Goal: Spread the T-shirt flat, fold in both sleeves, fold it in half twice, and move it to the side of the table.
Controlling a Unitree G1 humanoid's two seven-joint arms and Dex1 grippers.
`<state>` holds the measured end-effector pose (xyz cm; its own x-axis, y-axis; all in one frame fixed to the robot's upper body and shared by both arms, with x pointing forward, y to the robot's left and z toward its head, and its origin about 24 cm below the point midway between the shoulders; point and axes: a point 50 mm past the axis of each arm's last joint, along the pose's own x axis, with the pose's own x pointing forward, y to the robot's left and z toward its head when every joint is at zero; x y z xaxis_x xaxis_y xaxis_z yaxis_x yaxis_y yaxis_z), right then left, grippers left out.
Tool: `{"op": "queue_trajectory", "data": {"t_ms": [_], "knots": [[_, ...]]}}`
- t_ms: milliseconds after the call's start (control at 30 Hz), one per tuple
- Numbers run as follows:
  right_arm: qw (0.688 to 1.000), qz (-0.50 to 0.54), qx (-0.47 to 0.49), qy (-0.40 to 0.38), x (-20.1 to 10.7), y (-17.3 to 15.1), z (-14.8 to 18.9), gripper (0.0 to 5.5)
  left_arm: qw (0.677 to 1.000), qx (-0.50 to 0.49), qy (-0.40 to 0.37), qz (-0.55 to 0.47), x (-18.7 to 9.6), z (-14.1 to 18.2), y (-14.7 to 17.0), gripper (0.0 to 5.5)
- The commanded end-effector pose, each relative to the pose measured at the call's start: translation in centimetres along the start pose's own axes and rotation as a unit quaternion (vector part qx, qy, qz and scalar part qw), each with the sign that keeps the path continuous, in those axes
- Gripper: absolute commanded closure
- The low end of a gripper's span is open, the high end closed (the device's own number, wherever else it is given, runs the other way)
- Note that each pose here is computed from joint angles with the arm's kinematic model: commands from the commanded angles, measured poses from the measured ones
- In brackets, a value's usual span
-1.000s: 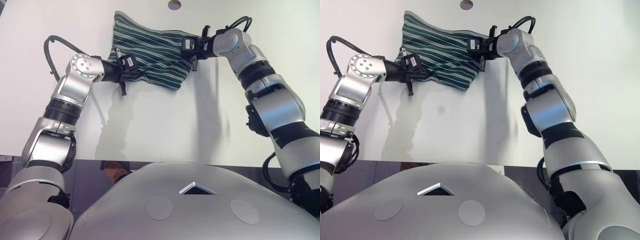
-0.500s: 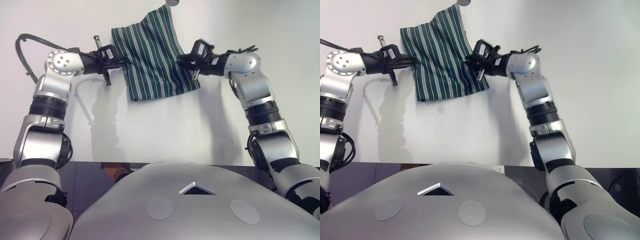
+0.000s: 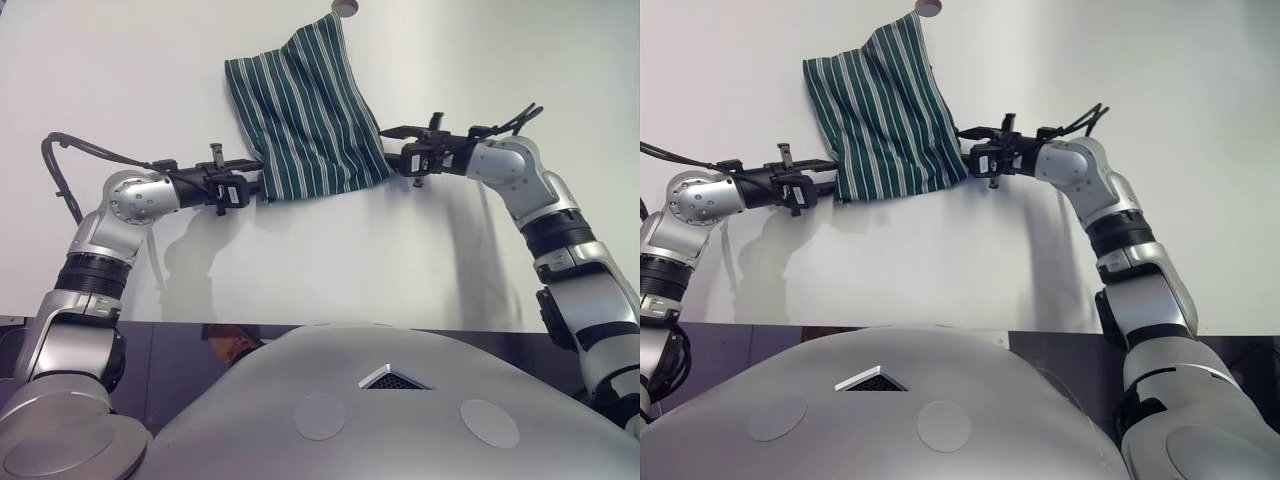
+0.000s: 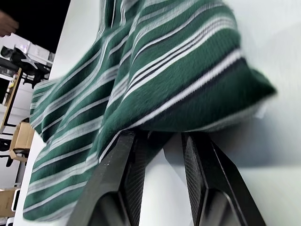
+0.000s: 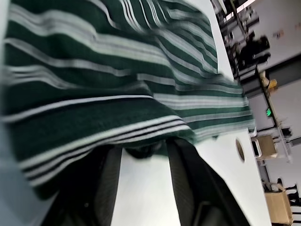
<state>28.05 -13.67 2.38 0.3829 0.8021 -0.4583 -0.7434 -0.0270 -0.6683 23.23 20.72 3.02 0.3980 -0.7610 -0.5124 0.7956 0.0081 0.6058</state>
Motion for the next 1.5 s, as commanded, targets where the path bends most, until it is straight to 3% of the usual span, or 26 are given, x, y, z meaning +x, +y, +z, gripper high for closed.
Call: {"op": "queue_trajectory", "data": {"t_ms": [33,100,267,367,533,700,833,1067,1133,1233,1367,1433,1500], "knots": [[0.998,0.058,-0.024,0.007,1.5,1.8,-0.2,3.77,0.999,0.003,0.005,-0.043,1.1,0.0,-0.9,4.25],[0.996,0.079,-0.027,0.009,1.8,2.3,-0.3,4.03,0.998,-0.002,-0.003,-0.060,1.5,0.2,-1.3,4.19],[0.995,0.089,0.035,0.023,1.3,2.2,-1.0,5.01,0.992,-0.074,-0.009,-0.098,1.6,0.3,-1.8,5.09],[0.986,0.122,0.113,-0.003,-0.2,2.3,-0.1,5.47,0.977,-0.168,-0.009,-0.134,0.6,0.2,-2.2,5.49],[0.926,0.213,0.301,-0.081,-5.4,2.9,3.9,5.47,0.897,-0.395,-0.063,-0.191,-2.8,1.9,-2.1,5.49],[0.867,0.168,0.456,-0.109,-5.9,-0.3,4.6,5.47,0.832,-0.526,-0.137,-0.115,-4.0,2.8,1.9,5.49],[0.809,0.096,0.564,-0.133,-4.6,-4.2,3.3,5.47,0.812,-0.575,-0.100,0.006,-2.0,1.1,6.1,5.49],[0.794,0.027,0.607,-0.016,0.4,-5.0,-0.6,5.47,0.803,-0.590,-0.014,0.080,1.2,-0.9,7.1,5.49],[0.783,0.010,0.621,-0.013,1.0,-5.0,-1.0,5.02,0.797,-0.596,-0.012,0.097,1.6,-1.1,7.3,5.11],[0.747,-0.060,0.659,-0.068,0.6,-6.7,-1.2,4.64,0.783,-0.606,-0.004,0.140,1.6,-2.0,7.4,4.59],[0.666,-0.165,0.705,-0.177,-2.0,-9.5,-1.7,4.64,0.751,-0.630,-0.007,0.196,1.1,-3.3,7.2,4.59],[0.681,-0.194,0.679,-0.195,-3.0,-10.0,-1.3,4.64,0.737,-0.640,-0.017,0.216,0.8,-3.7,7.0,4.59],[0.744,-0.165,0.619,-0.192,-1.8,-9.5,0.8,4.64,0.728,-0.636,-0.020,0.255,0.0,-4.4,7.1,4.59]]}}
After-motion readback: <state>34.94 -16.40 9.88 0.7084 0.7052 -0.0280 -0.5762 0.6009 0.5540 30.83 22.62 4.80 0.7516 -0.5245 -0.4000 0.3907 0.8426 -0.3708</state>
